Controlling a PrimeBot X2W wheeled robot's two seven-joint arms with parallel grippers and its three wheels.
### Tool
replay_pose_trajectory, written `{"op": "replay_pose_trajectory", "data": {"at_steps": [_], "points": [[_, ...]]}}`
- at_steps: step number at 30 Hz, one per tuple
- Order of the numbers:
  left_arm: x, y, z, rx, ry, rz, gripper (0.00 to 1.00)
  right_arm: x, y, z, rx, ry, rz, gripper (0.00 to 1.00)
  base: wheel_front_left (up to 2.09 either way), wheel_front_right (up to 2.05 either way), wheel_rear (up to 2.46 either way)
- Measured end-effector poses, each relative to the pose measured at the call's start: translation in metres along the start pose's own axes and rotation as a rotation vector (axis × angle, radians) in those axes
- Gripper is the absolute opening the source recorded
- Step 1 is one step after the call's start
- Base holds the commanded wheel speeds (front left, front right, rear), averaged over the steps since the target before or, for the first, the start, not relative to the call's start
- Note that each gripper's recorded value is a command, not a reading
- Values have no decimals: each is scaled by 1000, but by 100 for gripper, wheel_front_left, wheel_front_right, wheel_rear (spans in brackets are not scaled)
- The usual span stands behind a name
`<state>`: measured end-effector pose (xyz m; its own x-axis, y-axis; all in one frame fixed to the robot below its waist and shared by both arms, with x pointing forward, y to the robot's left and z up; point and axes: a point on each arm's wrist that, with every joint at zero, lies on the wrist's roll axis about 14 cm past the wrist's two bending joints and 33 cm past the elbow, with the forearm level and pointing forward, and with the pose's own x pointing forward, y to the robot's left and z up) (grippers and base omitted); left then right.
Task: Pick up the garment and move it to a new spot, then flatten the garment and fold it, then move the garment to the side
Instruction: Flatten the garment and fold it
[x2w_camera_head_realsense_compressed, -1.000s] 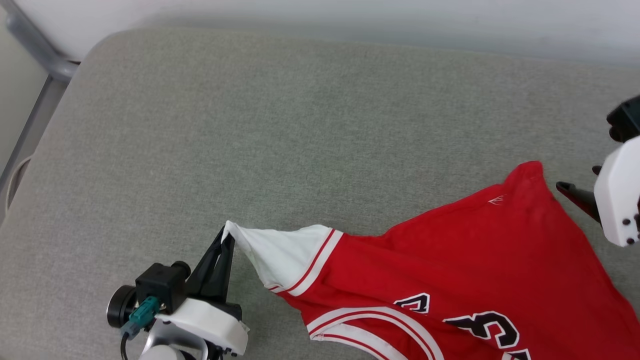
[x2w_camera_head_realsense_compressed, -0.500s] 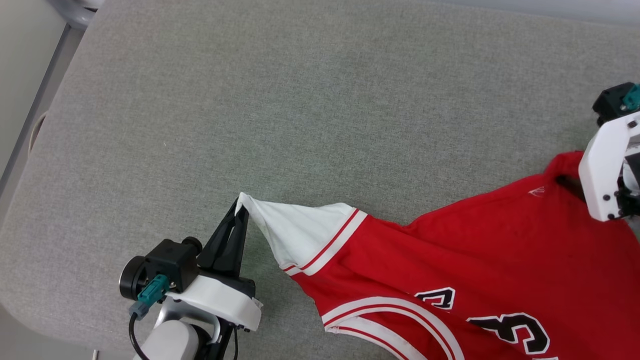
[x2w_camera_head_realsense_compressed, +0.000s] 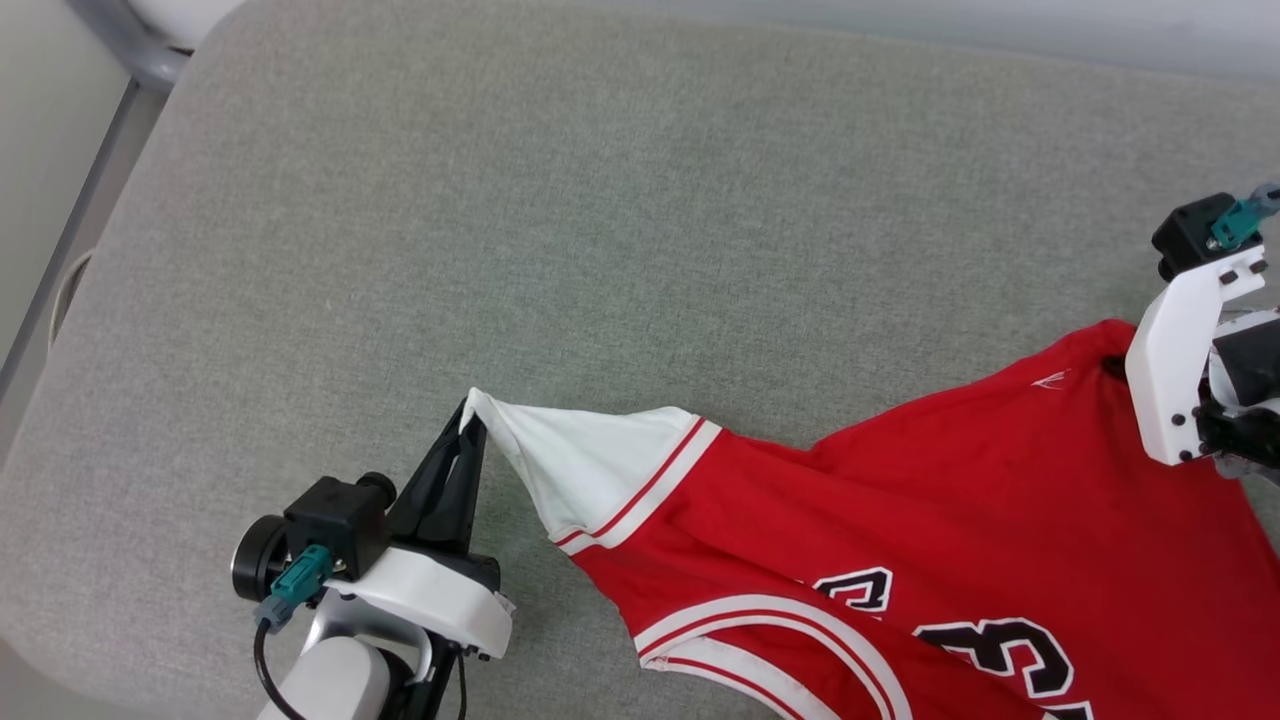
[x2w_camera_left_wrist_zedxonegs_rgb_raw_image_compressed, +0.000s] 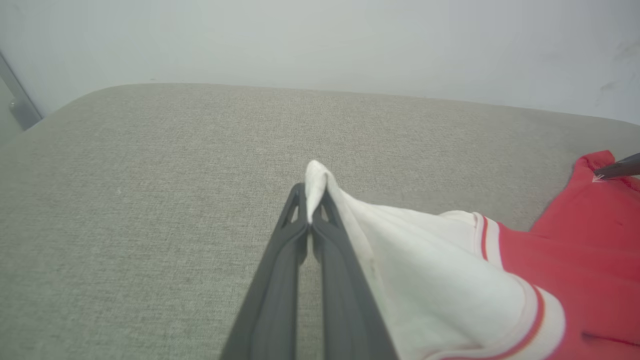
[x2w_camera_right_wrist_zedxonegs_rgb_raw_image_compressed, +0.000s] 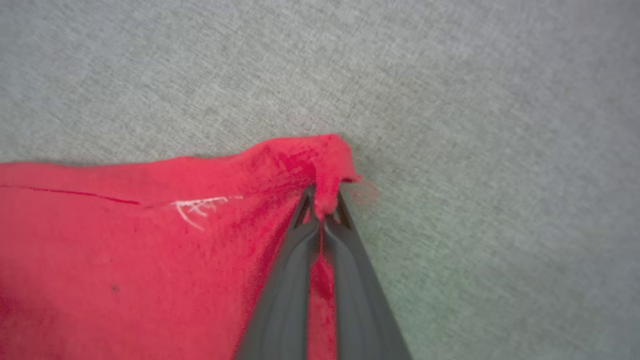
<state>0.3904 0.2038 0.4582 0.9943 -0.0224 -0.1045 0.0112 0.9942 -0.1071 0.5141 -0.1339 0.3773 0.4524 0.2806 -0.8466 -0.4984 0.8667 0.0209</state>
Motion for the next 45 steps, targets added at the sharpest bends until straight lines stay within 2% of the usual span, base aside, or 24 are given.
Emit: {"op": "replay_pose_trajectory", "data": {"at_steps": [6,12,22,29,36,45], "points": [[-6,0,19,23,-54,-15,0,-33,-3,23,-6,-170,-18,0,0,0,0],[-8,-5,52,61,-141,-54,0,-84,-2,56,-10,-404,-29,0,0,0,0],[7,-33,157,155,-391,-178,0,-181,-16,85,-45,-731,-120,0,0,0,0],[13,-55,227,222,-539,-252,0,-232,-17,100,-56,-906,-167,0,0,0,0],[22,-74,287,283,-664,-306,0,-262,-20,126,-47,-1030,-193,0,0,0,0],[64,-90,324,352,-710,-350,0,-269,-30,168,-57,-1088,-228,0,0,0,0]]}}
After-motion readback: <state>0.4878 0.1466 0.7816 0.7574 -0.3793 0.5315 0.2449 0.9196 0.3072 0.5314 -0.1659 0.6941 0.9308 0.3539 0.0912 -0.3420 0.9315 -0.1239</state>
